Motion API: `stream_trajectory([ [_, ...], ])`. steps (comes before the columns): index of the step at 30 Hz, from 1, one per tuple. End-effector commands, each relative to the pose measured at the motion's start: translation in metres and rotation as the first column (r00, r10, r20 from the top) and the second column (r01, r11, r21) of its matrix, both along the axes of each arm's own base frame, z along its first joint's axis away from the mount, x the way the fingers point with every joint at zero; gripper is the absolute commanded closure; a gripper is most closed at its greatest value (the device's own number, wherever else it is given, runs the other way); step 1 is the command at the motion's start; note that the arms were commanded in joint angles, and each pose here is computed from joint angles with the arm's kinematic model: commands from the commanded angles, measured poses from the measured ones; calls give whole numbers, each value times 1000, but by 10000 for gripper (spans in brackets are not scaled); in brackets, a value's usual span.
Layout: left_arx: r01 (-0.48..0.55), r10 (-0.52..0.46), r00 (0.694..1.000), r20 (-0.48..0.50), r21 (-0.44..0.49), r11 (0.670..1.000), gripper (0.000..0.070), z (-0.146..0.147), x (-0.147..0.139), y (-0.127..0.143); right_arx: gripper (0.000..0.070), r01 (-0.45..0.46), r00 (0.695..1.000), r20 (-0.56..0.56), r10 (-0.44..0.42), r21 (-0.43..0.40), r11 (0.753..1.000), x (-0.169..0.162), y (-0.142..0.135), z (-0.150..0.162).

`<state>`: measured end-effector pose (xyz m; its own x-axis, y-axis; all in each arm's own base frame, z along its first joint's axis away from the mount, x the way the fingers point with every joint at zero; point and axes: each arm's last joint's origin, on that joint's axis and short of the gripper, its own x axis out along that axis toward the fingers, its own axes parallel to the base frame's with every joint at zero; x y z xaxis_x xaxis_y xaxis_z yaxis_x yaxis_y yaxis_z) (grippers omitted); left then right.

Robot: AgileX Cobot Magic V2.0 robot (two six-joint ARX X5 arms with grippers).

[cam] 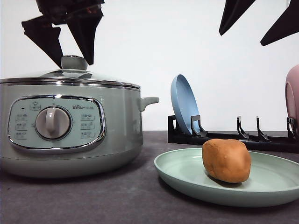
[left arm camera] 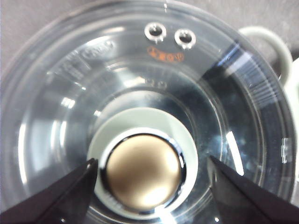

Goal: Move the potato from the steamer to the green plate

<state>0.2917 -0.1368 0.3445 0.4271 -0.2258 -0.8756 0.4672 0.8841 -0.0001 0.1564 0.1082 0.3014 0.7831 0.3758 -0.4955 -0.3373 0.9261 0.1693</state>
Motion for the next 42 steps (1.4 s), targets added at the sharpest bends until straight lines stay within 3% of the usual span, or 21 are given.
stream_trajectory([
  [1, 16, -15, 998, 62, -19, 1000, 212, 16, -6, 1, 148, -20, 1000, 12, 20, 6, 1000, 0, 2, 4],
  [11, 37, -18, 985, 171, -111, 993, 230, 60, -51, 19, 148, -152, 984, -89, 155, 40, 988, -5, 4, -1],
  [23, 211, -178, 975, 130, -326, 922, 230, 86, -103, 35, 149, -341, 897, -248, 366, 139, 930, -16, 6, -10],
  [29, 243, -223, 970, 96, -371, 897, 236, 88, -114, 38, 150, -370, 880, -254, 402, 166, 914, -16, 7, -9],
  [31, 242, -223, 970, 94, -370, 897, 304, 88, -115, 39, 156, -369, 880, -254, 401, 165, 915, -16, 7, -9],
  [33, 242, -223, 970, 94, -370, 897, 469, 88, -115, 38, 244, -369, 880, -254, 401, 165, 915, -16, 7, -9],
  [34, 242, -223, 970, 94, -370, 897, 564, 88, -114, 38, 330, -369, 880, -254, 401, 165, 915, -16, 7, -9],
  [35, 242, -223, 970, 94, -371, 897, 665, 88, -114, 38, 461, -369, 880, -254, 401, 165, 915, -16, 7, -9],
  [37, 244, -225, 970, 97, -370, 896, 697, 88, -114, 38, 685, -372, 880, -251, 402, 162, 914, -16, 7, -9],
  [42, 247, -224, 969, 105, -371, 895, 696, 89, -114, 38, 700, -372, 880, -251, 402, 163, 914, -16, 7, -9],
])
